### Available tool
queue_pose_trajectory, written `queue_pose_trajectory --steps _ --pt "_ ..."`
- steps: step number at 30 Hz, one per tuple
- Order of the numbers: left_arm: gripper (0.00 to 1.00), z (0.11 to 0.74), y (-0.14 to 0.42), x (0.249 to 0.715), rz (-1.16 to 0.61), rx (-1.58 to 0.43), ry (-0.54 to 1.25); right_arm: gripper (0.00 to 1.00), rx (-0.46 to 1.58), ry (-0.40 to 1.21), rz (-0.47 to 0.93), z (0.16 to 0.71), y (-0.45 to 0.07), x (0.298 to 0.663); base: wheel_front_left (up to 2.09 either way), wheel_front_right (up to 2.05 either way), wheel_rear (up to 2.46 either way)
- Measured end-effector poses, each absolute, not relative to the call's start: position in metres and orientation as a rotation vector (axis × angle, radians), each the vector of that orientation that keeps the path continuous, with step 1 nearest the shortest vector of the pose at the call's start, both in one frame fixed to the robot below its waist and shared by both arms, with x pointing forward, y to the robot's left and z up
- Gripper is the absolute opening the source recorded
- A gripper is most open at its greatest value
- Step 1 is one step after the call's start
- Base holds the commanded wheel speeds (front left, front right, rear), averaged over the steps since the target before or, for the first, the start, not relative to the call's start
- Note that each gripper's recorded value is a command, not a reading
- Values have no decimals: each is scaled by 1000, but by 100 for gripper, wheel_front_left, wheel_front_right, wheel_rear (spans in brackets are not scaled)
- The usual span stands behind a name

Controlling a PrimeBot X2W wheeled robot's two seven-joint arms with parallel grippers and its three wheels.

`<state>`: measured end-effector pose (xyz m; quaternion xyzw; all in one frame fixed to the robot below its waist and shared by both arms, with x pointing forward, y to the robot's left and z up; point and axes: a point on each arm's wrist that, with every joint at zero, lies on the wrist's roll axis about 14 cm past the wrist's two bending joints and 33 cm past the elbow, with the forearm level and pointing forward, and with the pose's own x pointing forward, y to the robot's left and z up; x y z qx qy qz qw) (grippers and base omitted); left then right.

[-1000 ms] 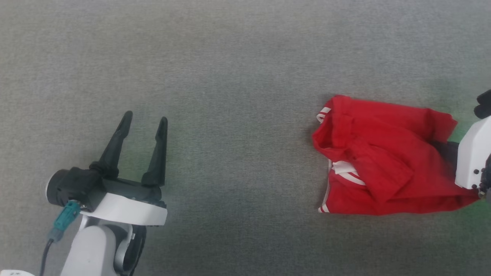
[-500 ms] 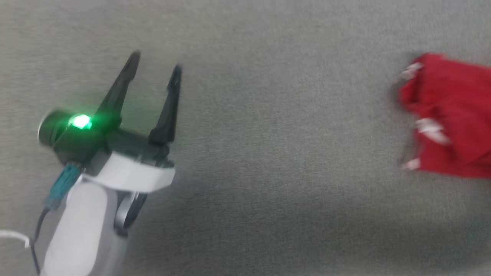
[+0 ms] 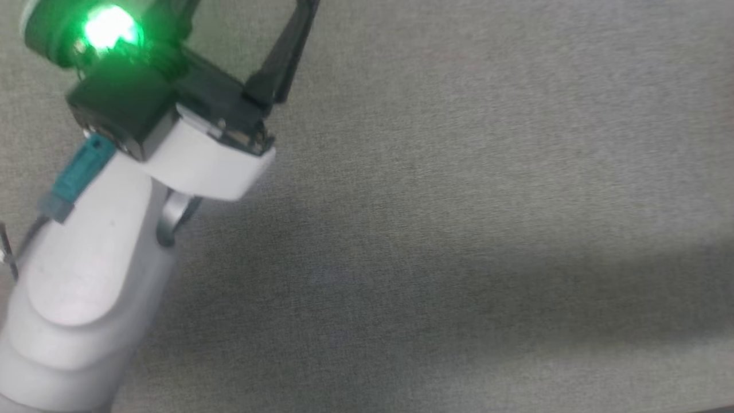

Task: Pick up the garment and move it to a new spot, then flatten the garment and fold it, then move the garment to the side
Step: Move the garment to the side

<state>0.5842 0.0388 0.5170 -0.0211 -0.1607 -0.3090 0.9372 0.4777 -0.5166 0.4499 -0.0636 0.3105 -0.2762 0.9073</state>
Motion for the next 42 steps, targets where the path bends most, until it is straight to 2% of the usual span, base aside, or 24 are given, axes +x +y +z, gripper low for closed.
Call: queue_pose_trajectory --steps 13,14,16,21,27,35,42 --pt "100 498 36 600 -648 -27 -309 0 -142 618 -623 410 -521 494 0 0 0" --pt "100 498 36 600 -647 -27 -308 20 -148 612 -622 410 -521 495 0 0 0" --pt "100 500 36 600 -645 -27 -312 100 -165 606 -616 412 -520 496 0 0 0" --pt "100 508 43 596 -616 -37 -314 100 -202 570 -585 421 -514 501 0 0 0" --pt "100 510 62 580 -546 -54 -276 100 -180 437 -501 442 -485 521 0 0 0" --pt "100 510 103 541 -408 -81 -202 100 -101 308 -260 450 -394 536 0 0 0" --pt "100 501 141 496 -291 -94 -118 100 -49 186 -65 470 -320 527 0 0 0"
